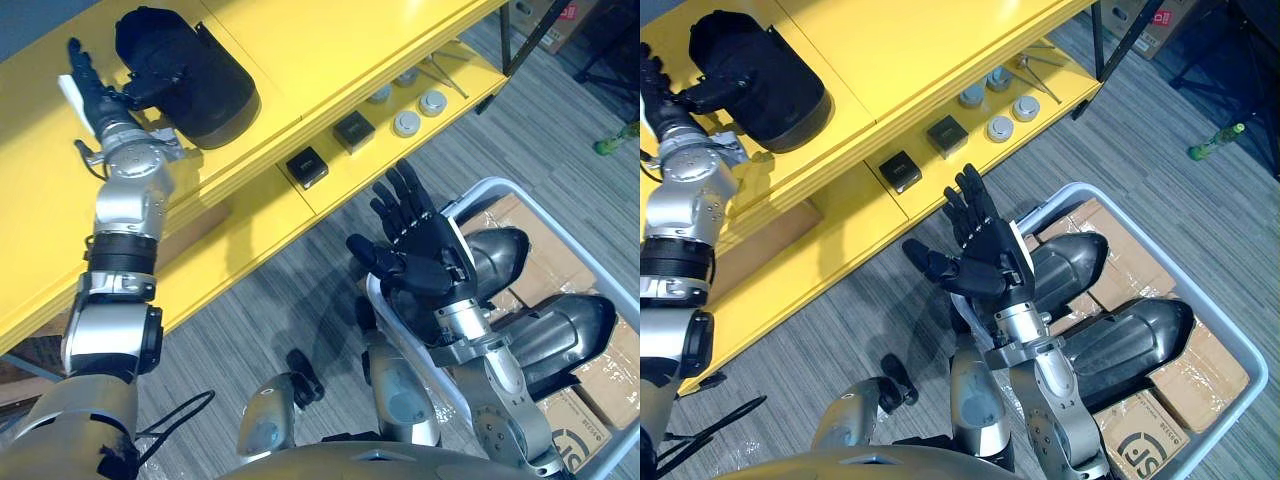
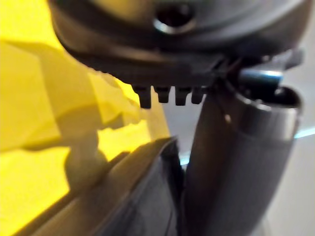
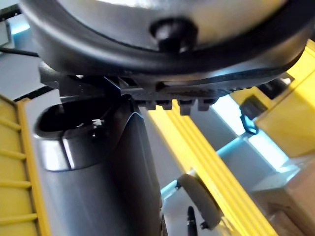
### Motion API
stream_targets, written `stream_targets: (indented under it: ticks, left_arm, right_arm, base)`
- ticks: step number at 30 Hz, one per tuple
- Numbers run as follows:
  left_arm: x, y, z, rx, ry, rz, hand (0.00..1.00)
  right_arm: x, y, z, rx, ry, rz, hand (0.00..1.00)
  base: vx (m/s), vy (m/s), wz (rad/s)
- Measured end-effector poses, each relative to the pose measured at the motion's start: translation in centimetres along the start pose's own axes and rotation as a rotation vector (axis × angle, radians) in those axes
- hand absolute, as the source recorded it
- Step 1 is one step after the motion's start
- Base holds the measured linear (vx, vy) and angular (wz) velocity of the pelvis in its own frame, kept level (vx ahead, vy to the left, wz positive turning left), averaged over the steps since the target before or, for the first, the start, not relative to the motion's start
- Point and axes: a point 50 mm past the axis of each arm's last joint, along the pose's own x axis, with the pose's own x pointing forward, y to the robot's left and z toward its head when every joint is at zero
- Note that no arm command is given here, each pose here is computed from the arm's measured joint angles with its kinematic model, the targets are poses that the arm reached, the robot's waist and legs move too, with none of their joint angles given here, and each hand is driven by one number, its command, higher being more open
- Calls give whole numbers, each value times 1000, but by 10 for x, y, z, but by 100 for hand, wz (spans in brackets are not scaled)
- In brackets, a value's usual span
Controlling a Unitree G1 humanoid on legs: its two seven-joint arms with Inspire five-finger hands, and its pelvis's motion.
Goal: Walk over and take three plastic housings, then place them on the shelf
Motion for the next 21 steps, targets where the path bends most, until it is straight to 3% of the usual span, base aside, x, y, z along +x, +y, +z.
stream_targets:
  ticks: [5, 12, 15, 21]
  left_arm:
    - [10, 15, 15, 11, -23, 51, 100]
    - [14, 17, 2, 28, 27, 49, 100]
    - [13, 16, 16, -78, -54, 81, 100]
    - [-9, 15, 76, -339, -370, 91, 100]
  right_arm:
    - [-3, 5, -6, 26, 25, 0, 100]
    - [-5, 5, -7, 41, 31, -8, 100]
    - [-8, 6, -9, 51, 37, -19, 100]
    - [-12, 1, -23, 48, 81, -32, 100]
  base:
    - [-35, -9, 2]
    - [-21, -13, -3]
    - [-2, -4, 1]
    - [2, -16, 12]
